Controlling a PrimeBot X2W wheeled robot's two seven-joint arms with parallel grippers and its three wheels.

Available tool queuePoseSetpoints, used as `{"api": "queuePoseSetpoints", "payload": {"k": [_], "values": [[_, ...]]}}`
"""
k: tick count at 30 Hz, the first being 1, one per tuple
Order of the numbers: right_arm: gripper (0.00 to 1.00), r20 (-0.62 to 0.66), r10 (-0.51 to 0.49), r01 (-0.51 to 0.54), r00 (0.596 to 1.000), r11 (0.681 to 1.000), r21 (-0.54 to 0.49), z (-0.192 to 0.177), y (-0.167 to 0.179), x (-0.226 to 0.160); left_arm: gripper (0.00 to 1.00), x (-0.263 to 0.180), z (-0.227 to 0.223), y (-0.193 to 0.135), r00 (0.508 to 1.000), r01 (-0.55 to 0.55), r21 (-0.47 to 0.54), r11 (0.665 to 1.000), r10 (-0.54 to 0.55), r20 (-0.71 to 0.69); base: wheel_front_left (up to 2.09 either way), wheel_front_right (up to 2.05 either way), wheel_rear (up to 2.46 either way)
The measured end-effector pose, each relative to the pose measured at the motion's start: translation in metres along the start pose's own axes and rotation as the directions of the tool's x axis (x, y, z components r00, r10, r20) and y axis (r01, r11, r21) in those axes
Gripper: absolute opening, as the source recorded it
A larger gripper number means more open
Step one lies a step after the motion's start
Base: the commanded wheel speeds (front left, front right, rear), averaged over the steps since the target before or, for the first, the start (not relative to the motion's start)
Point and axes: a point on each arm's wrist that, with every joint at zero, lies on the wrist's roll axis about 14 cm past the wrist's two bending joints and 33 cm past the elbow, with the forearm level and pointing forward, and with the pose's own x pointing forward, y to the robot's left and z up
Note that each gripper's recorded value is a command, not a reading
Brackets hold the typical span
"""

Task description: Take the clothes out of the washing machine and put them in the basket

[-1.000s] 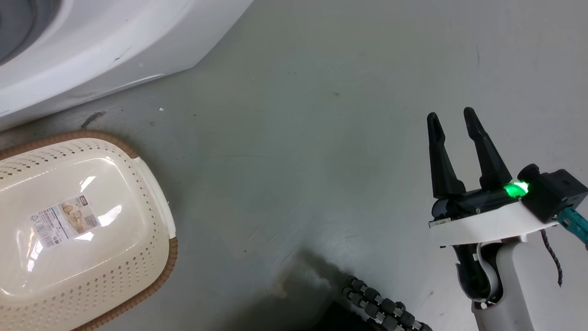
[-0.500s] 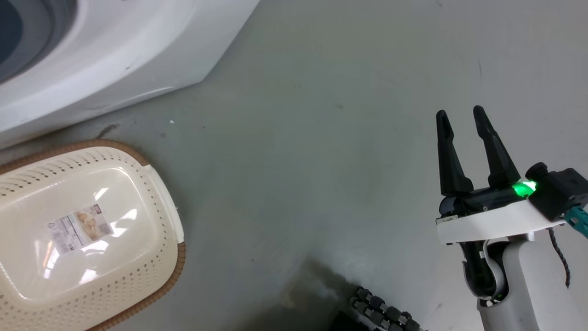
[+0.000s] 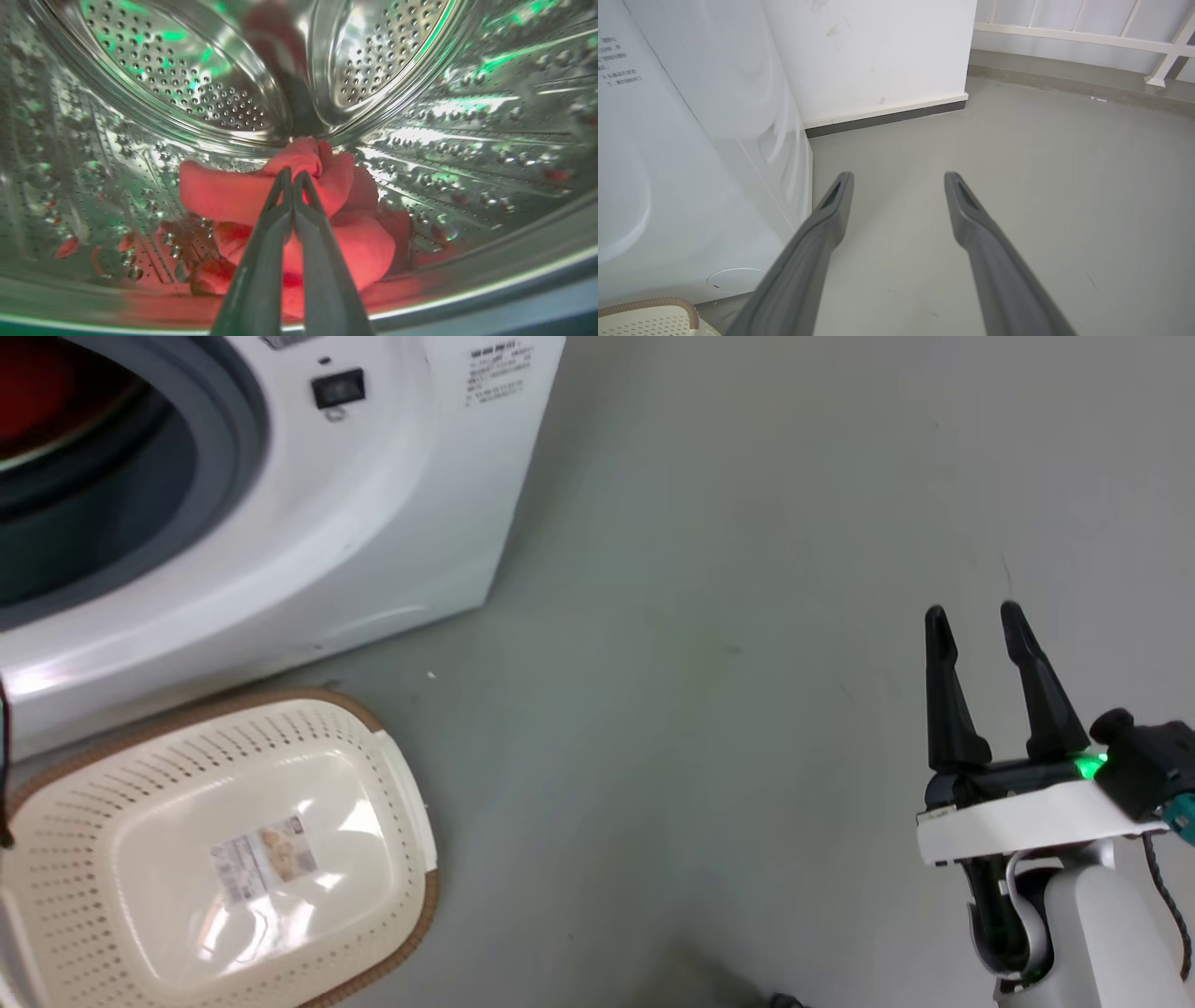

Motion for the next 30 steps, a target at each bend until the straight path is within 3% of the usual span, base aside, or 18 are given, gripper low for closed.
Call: {"api": "queuePoseSetpoints", "payload": {"k": [17, 30], "values": [[1.00, 0.102, 0.071, -0.075, 0.992, 0.997, 0.030, 0.035, 0.017, -0.041, 0.00, -0.122, 0.093, 0.003, 0.961, 0.026, 0.009, 1.000, -0.027, 0.275, 0.00, 0.00, 0.00], [1.00, 0.121, 0.149, -0.150, 0.981, 0.989, -0.004, 0.054, 0.035, -0.066, 0.00, -0.234, 0.078, 0.016, 0.957, -0.017, -0.044, 0.999, 0.029, 0.290, 0.00, 0.00, 0.00]]}}
